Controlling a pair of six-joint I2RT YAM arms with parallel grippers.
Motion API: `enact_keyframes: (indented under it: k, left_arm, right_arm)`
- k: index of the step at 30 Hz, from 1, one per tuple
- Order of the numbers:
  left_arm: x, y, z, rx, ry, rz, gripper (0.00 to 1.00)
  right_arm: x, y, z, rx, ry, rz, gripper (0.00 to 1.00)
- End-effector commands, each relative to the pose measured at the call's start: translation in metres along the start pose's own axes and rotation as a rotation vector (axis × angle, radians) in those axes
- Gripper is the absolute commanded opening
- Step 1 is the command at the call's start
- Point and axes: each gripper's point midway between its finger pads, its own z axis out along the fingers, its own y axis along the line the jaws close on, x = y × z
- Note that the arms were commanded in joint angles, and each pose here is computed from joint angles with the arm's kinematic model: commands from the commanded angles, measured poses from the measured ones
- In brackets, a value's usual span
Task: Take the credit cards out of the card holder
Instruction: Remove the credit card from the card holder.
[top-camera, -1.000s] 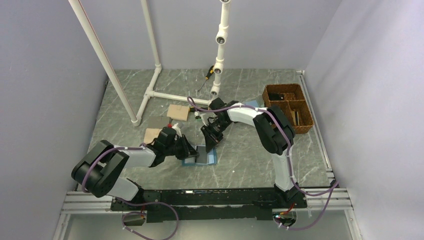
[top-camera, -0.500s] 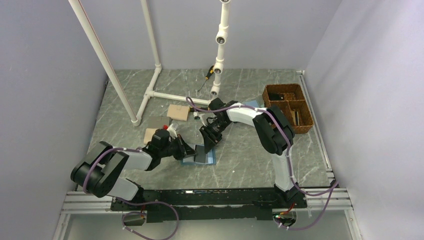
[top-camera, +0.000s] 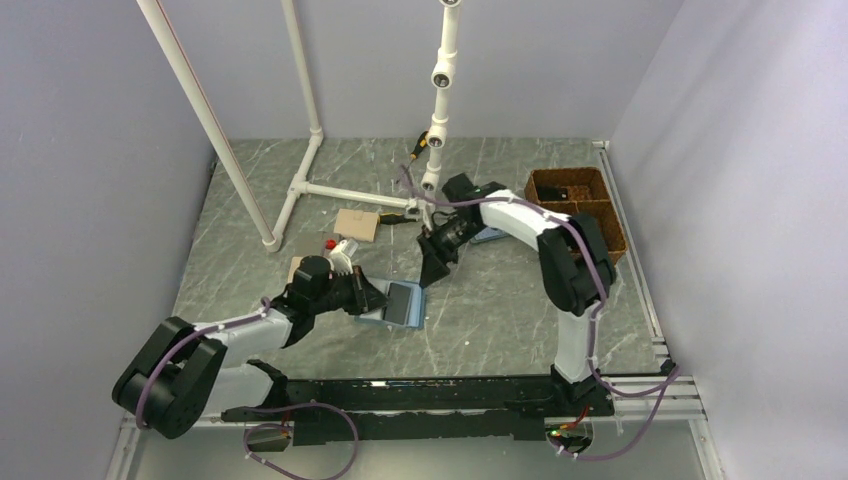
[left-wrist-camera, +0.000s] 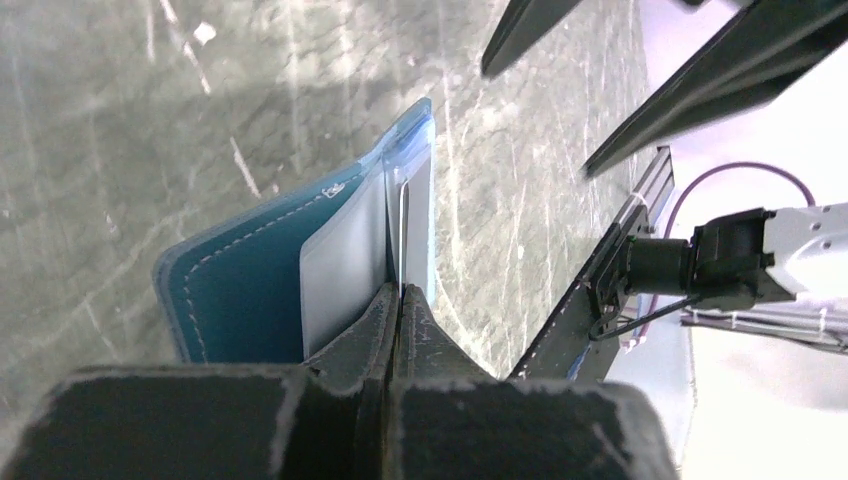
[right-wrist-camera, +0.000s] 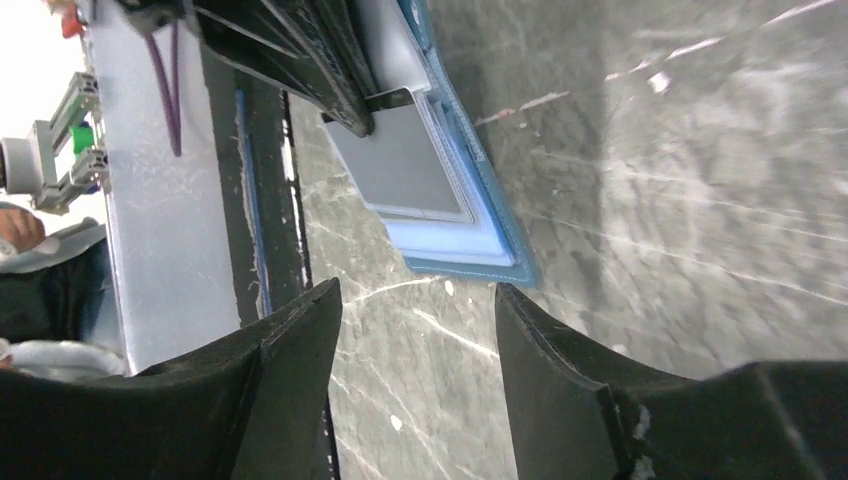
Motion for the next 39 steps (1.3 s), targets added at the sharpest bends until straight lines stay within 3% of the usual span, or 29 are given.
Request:
enact_keyframes:
  k: [1,16,28,33,39]
  left_arm:
    - [-0.011,-0.022,-0.007,0.107,-0.039,0.185,0.0]
    - [-0.015,-0.067,-0.022,0.327,-0.064,0.329,0.0]
    - [-0.021,-0.071,-0.027,0.327,-0.11,0.34,0.0]
    - [-0.022,-0.072,-0.03,0.325,-0.132,0.347,0.0]
    - [-0.021,-0.074,-0.031,0.34,-0.124,0.345,0.02]
  right_arm:
    - [-0.021,0.03,-0.032,-0.067,-0.114,-0.145,0.62]
    - [-0.014,0.036,-0.02,-0.08,-0.074,-0.169,0.72]
    - [-0.005,0.06,0.0,-0.186,-0.014,-0.237,0.66]
    - [-0.005,0.066,-0.001,-0.206,-0.022,-0.257,0.51]
    - [-0.006,0.072,0.001,-0.227,-0.019,-0.272,0.14]
